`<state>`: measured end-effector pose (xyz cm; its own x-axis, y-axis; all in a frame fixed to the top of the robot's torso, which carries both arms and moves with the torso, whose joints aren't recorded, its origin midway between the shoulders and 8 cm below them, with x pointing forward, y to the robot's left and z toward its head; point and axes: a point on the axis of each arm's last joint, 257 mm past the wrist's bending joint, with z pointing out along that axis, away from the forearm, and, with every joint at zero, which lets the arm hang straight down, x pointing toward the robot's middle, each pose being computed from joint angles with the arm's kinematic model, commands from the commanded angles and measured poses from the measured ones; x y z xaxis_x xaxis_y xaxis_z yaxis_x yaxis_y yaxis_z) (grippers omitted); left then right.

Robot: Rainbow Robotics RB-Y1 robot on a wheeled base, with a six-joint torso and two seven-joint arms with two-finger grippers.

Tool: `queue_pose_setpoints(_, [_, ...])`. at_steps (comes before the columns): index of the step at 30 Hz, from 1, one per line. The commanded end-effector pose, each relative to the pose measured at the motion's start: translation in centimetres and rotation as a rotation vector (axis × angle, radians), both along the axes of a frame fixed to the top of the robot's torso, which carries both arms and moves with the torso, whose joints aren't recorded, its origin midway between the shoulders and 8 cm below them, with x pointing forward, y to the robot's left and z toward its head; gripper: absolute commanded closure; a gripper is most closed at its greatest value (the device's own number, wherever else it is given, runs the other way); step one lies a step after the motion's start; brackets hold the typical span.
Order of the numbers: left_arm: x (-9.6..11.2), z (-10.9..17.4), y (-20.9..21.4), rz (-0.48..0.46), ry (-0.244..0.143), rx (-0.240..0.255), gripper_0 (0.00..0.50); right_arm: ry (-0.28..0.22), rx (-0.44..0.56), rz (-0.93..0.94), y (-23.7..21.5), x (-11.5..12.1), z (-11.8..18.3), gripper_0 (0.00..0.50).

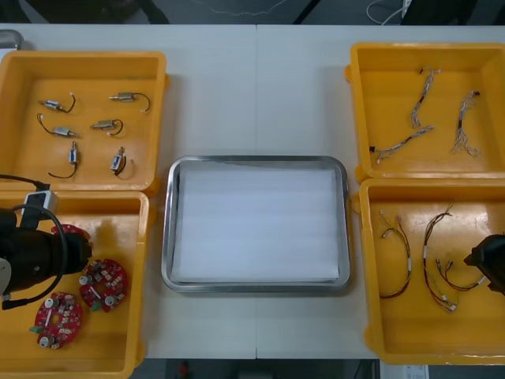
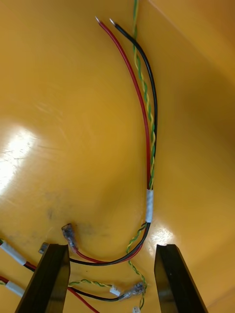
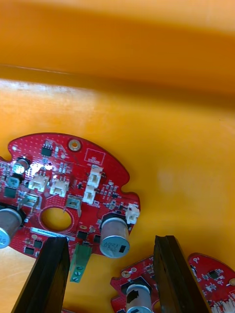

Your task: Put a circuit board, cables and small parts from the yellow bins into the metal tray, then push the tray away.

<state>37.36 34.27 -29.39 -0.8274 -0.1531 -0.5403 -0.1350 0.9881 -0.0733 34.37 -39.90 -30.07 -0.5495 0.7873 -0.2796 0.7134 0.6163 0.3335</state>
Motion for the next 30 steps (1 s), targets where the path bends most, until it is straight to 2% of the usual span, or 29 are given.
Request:
queue_pose_setpoints(1, [-0.7, -1.0, -0.6, -0.004, 0.008, -0.006, 0.000, 0.032, 0.041, -0.041, 0.5, -1.4, -2.3, 0.000])
queue_pose_setpoints(7, [-0.5, -1.0, -0.8, -0.006, -0.001, -0.009, 0.000, 0.009, 0.043, -0.057, 0.0, -1.5, -3.6, 0.000])
queue_pose_setpoints(17, [0.2, -1.8, -0.9, -0.014, -0.021, 0.003, 0.000, 0.028, 0.056, -0.072, 0.0, -1.7, -5.1, 0.000])
queue_pose_setpoints(26, [0.1, -2.1, -0.9, -0.012, -0.013, -0.005, 0.000, 0.035, 0.065, -0.085, 0.3, -1.8, -5.3, 0.000])
queue_pose_setpoints(27, [0.1, -2.0, -1.0, -0.014, -0.015, -0.005, 0.025, 0.040, 0.069, -0.087, 0.4, -1.9, -5.4, 0.000])
queue_pose_setpoints(29, [0.1, -2.0, -1.0, -0.014, -0.015, -0.005, 0.343, 0.046, 0.068, -0.089, 0.4, -2.1, -5.4, 0.000])
queue_pose_setpoints(30, [0.1, -2.0, -1.0, -0.012, -0.015, -0.006, 0.435, 0.047, 0.069, -0.089, 0.5, -2.1, -5.4, 0.000])
